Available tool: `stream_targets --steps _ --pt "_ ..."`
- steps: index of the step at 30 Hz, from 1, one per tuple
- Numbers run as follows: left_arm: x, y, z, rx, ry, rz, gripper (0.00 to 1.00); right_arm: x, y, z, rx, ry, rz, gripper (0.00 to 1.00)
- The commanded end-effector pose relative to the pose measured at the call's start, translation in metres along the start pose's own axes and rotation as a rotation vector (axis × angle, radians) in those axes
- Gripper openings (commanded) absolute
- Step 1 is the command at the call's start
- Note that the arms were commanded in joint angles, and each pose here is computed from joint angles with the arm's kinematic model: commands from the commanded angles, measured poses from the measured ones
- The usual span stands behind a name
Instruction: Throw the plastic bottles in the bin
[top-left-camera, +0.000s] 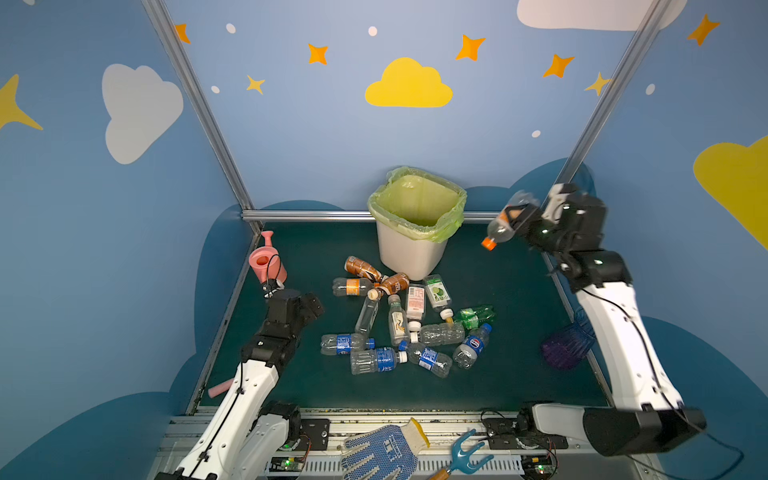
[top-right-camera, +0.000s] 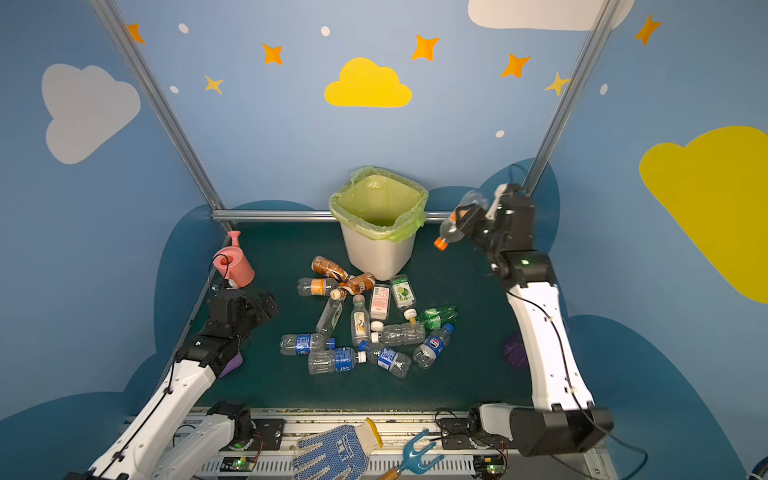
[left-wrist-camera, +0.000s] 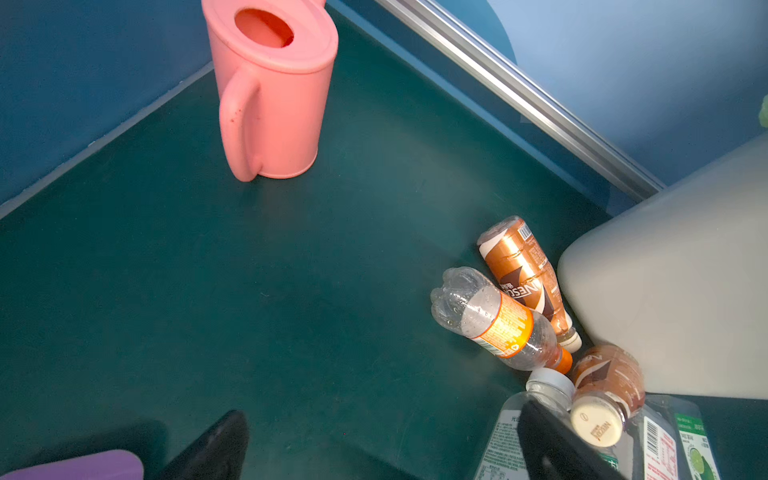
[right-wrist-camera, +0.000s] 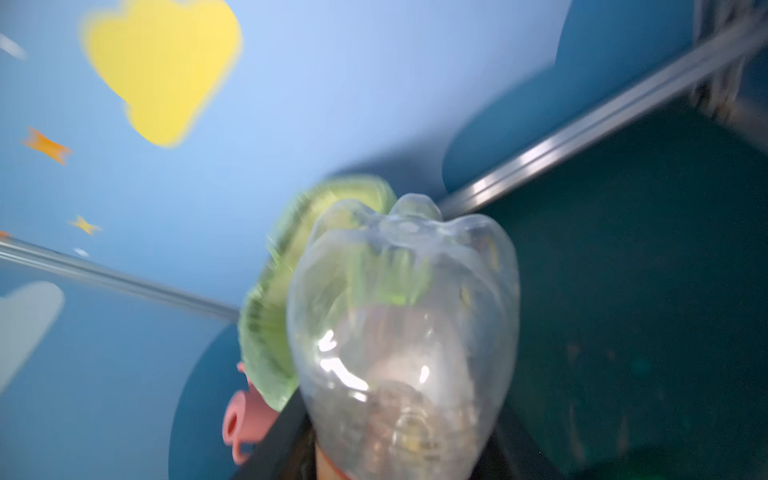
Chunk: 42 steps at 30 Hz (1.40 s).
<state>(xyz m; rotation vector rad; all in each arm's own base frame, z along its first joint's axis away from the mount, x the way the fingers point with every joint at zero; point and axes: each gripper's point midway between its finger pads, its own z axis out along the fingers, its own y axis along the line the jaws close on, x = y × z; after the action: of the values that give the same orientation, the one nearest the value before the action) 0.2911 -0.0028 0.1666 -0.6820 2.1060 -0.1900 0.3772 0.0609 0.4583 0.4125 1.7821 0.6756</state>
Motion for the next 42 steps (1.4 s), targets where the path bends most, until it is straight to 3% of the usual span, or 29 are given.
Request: stream_targets --steps 1,3,6,9,11,12,14,16,18,21,24,33,38,42 --pt "0.007 0.010 0.005 -0.036 0.013 -0.032 1.00 -0.044 0.025 -0.045 -0.036 -0.153 -0.101 0.48" --pt "0.009 0.010 0.006 -0.036 0.017 -0.041 1.00 -0.058 0.045 -0.047 -0.113 -0.189 -0.090 0.48" --pt "0.010 0.008 0.006 -0.027 0.022 -0.051 1.00 -0.044 0.069 -0.006 -0.230 -0.096 -0.044 0.48" --pt "0.010 0.009 0.004 -0.026 0.021 -0.059 1.00 0.014 0.101 0.062 -0.297 0.090 -0.097 0.50" --pt "0.010 0.010 0.003 -0.027 0.017 -0.063 1.00 0.073 0.120 0.111 -0.345 0.303 -0.130 0.54" --pt "0.010 0.011 0.003 -0.029 0.018 -0.064 1.00 0.098 0.122 0.130 -0.327 0.399 -0.161 0.58" --pt "0.010 0.011 0.001 -0.031 0.023 -0.065 1.00 0.107 0.120 0.145 -0.259 0.454 -0.241 0.71" --pt "0.010 0.013 -0.005 -0.036 0.028 -0.062 1.00 0.075 0.133 0.130 -0.255 0.360 -0.282 0.89" --pt "0.008 0.013 -0.010 -0.033 0.023 -0.066 1.00 0.037 0.151 0.103 -0.285 0.231 -0.307 0.95" --pt "0.003 0.011 -0.019 -0.015 0.005 -0.090 1.00 -0.004 0.176 0.058 -0.359 0.054 -0.313 0.98" --pt "0.002 0.008 -0.026 0.006 0.006 -0.122 1.00 -0.015 0.171 0.025 -0.378 -0.049 -0.296 0.98" --pt "0.026 0.019 -0.041 -0.030 0.102 -0.231 1.00 0.016 0.090 0.002 -0.212 0.014 -0.248 0.98" --pt "0.039 0.022 -0.050 -0.037 0.125 -0.289 1.00 0.064 0.010 -0.005 -0.040 0.123 -0.128 0.98" --pt "0.047 0.024 -0.051 -0.051 0.117 -0.286 1.00 0.124 -0.060 -0.022 0.153 0.250 -0.038 0.98"
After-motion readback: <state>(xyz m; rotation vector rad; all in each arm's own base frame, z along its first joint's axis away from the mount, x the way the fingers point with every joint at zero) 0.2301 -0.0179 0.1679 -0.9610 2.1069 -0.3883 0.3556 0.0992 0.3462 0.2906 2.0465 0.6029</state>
